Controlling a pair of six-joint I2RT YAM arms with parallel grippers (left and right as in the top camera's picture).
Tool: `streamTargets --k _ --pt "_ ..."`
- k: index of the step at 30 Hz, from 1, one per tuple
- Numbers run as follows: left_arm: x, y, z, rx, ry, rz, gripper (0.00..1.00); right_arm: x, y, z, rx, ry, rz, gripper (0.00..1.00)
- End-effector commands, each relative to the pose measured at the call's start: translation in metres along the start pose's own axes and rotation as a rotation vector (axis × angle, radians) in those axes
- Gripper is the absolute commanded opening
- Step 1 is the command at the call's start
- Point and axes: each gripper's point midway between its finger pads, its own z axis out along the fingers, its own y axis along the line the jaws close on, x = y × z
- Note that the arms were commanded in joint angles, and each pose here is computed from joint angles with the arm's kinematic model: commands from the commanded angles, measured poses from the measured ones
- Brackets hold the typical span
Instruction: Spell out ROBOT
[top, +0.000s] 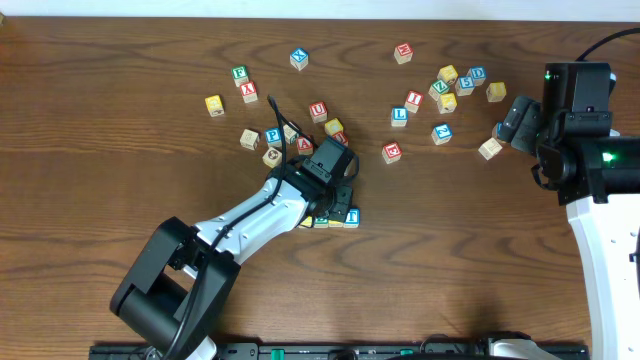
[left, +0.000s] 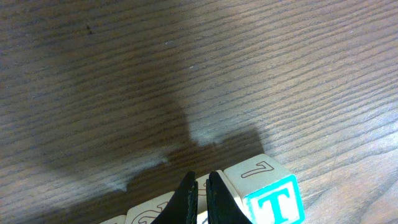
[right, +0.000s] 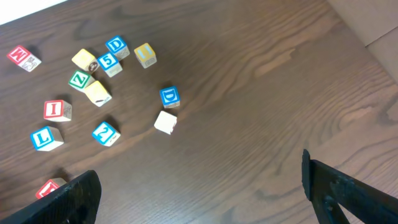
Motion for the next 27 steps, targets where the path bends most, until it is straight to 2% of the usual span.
streamTargets --k 1,21,27 --pt "-0.006 -0.002 0.0 -0.002 -0.008 0.0 0.07 -0.006 -0.003 -0.004 0.009 -0.019 0.001 0.99" --pt "-0.006 -0.002 0.0 -0.004 -0.007 0.001 0.07 -0.006 -0.003 -0.004 0.009 -0.019 0.001 0.99" --pt "-0.024 0.01 -0.002 -0.081 -0.089 0.004 0.07 -0.006 -0.003 -0.004 0.009 -0.019 0.001 0.99"
